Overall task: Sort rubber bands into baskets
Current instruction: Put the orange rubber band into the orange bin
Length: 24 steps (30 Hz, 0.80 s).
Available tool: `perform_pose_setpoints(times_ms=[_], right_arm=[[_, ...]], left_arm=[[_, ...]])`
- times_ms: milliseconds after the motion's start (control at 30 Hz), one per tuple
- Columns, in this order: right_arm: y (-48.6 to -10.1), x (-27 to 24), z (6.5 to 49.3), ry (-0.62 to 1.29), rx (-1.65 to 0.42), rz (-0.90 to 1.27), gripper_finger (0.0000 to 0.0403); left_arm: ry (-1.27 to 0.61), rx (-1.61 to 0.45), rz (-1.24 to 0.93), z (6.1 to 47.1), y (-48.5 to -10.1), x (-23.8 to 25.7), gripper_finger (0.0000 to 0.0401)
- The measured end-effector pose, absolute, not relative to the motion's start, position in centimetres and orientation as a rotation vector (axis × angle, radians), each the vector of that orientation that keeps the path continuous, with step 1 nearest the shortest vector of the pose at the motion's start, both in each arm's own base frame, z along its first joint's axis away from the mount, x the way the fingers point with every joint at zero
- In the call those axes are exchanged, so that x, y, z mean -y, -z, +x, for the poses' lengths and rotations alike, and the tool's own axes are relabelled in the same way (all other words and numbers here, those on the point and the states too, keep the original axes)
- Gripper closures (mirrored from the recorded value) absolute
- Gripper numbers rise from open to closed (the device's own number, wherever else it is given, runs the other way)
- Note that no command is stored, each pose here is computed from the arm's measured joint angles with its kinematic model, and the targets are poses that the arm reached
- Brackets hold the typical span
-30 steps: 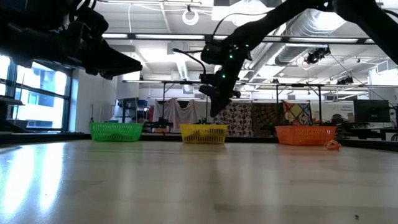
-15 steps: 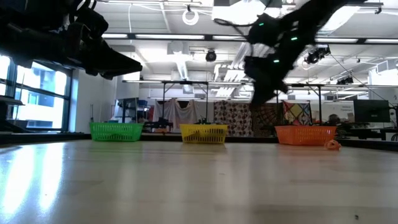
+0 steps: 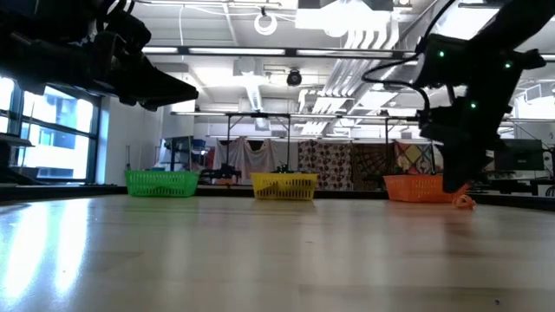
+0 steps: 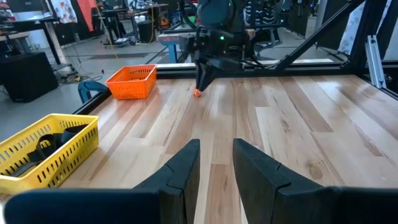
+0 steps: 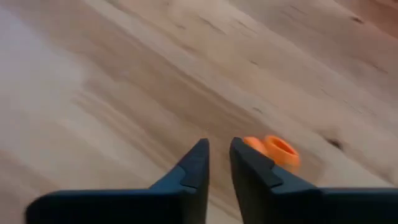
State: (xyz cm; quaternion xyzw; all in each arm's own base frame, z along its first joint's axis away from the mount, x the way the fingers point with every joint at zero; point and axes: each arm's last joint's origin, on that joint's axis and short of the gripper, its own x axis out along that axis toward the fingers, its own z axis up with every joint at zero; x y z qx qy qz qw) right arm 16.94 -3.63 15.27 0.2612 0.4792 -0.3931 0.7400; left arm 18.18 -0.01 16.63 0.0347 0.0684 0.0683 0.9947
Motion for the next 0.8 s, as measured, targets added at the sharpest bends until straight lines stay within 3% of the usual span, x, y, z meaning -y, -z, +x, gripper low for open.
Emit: perform_pose_setpoints(times_ms=[267,800], right_arm=[[-15.0,3.6,16.0,0.936,-1.117,0.517,0.0277],[-15.0,4.7,15.7,0.961,-1.136,0.486,0.0274]], left_arm=[[-0.137,-0.137,0.066,18.2,-16.6,0.0,0.0316],[-0.137,-0.138,0.069,18.2,-16.6,0.0,0.0316]])
